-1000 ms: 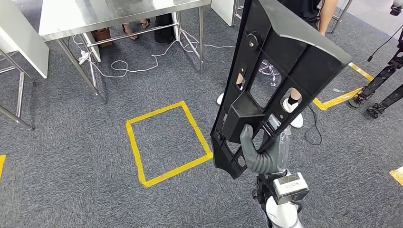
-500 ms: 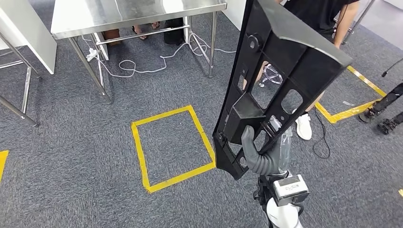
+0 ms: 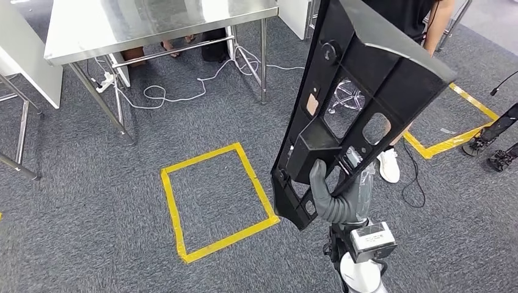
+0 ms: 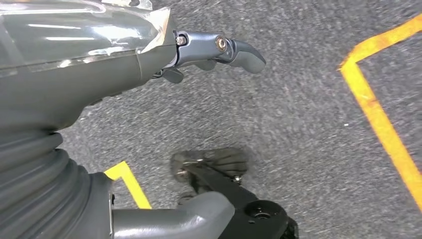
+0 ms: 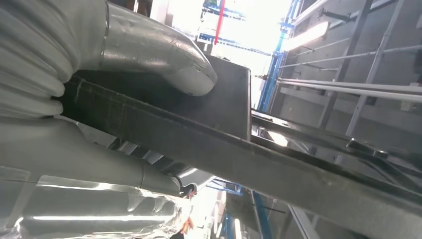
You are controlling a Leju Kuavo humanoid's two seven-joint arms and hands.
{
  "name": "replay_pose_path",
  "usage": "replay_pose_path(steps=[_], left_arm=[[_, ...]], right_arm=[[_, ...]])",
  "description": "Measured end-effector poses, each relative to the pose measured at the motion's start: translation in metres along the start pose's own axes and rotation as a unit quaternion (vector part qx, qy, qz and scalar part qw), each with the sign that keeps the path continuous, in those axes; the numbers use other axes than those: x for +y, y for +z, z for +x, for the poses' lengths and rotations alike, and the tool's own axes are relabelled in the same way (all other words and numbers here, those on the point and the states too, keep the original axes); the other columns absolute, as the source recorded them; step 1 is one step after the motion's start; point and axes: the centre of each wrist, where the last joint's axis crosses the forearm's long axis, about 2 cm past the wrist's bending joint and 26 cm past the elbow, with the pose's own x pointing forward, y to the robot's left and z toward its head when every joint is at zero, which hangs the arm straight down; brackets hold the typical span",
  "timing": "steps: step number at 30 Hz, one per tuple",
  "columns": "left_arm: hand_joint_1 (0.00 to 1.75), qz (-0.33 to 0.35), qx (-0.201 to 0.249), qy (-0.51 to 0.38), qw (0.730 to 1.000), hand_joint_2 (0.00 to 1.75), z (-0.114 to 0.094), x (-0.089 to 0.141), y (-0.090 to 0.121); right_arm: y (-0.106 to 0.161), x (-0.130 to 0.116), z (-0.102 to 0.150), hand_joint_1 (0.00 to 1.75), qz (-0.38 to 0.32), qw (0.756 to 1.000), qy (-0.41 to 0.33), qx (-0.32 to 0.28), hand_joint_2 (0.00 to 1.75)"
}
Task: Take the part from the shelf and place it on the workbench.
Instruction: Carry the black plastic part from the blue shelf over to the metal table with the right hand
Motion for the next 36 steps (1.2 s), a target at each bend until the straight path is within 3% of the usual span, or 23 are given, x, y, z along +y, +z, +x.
replay_pose_path(steps=[36], left_arm=[[0.00, 0.003, -0.009, 0.006, 1.000, 1.75, 0.0024, 0.0019, -0.0021]], right_arm=[[-0.0070, -0.0012, 0.0007, 1.75, -0.012, 1.000, -0.015, -0.015, 1.75]])
